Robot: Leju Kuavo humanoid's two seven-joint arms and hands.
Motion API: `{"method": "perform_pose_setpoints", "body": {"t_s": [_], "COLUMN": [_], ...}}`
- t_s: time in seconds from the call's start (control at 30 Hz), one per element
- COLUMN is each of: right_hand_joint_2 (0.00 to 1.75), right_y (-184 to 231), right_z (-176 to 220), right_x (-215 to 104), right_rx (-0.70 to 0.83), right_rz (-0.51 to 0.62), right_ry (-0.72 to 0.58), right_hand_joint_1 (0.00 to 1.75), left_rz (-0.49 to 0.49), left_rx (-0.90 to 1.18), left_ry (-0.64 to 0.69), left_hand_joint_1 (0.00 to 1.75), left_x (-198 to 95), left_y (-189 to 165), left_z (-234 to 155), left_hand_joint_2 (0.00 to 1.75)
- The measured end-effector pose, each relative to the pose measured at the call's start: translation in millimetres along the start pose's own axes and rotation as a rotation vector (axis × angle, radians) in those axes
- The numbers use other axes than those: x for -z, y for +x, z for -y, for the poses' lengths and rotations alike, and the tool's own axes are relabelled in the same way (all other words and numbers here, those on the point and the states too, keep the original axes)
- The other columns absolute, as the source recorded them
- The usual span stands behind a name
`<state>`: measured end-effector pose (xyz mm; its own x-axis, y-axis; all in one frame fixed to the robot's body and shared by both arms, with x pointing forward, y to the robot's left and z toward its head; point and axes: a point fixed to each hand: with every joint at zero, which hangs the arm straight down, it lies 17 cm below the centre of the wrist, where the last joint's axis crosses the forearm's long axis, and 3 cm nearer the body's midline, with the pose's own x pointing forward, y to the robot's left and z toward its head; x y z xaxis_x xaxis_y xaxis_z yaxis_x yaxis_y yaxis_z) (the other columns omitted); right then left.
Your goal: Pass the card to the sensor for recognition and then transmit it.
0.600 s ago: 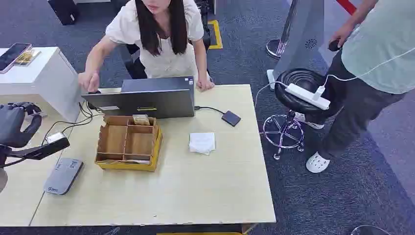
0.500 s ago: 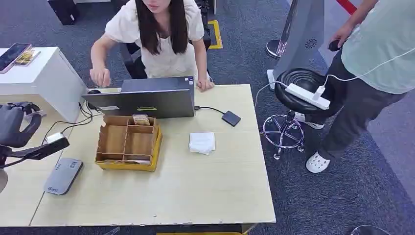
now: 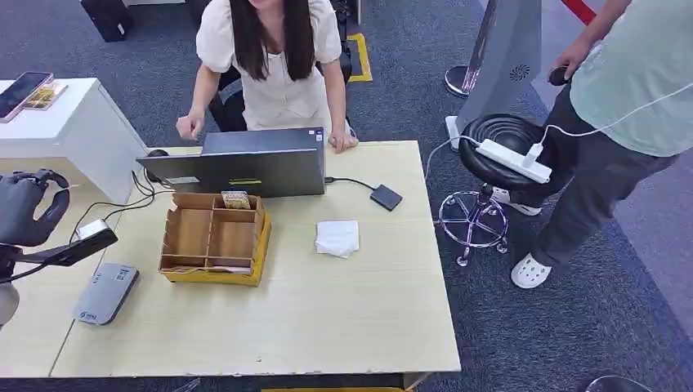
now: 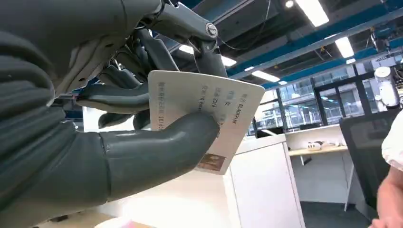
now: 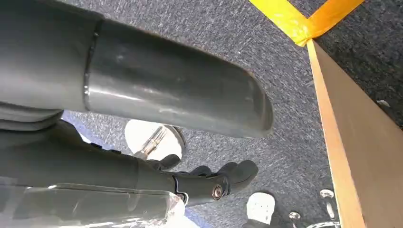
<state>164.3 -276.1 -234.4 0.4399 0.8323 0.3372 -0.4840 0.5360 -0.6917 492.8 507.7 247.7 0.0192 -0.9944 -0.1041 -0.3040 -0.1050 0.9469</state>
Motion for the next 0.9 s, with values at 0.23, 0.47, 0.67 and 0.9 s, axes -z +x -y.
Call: {"method": "perform_pose_setpoints", "body": {"t_s": [0.23,0.47,0.67,0.9], "right_hand_joint_2": [0.00,0.00,0.00,0.00], "right_y": [1,1,1,-1], "right_z": [0,0,0,0], "right_x": [0,0,0,0], "right_rx": [-0.001,-0.003,-0.005,-0.001], "right_rz": [0.004,0.005,0.005,0.001], "right_ry": [0.000,0.000,0.000,-0.003], "right_hand_joint_1": [0.00,0.00,0.00,0.00], "left_rz": [0.006,-0.028,-0.073,-0.140], "left_rx": [-0.018,-0.115,-0.297,-0.607], "left_ry": [0.014,0.048,0.000,-0.050], "left_hand_joint_1": [1.75,1.75,1.75,1.75], "left_x": [0,2,0,-2], "left_y": [1,1,5,14], "left_z": [-2,-6,8,25], "left_hand_joint_2": [1.75,1.75,1.75,1.75]}}
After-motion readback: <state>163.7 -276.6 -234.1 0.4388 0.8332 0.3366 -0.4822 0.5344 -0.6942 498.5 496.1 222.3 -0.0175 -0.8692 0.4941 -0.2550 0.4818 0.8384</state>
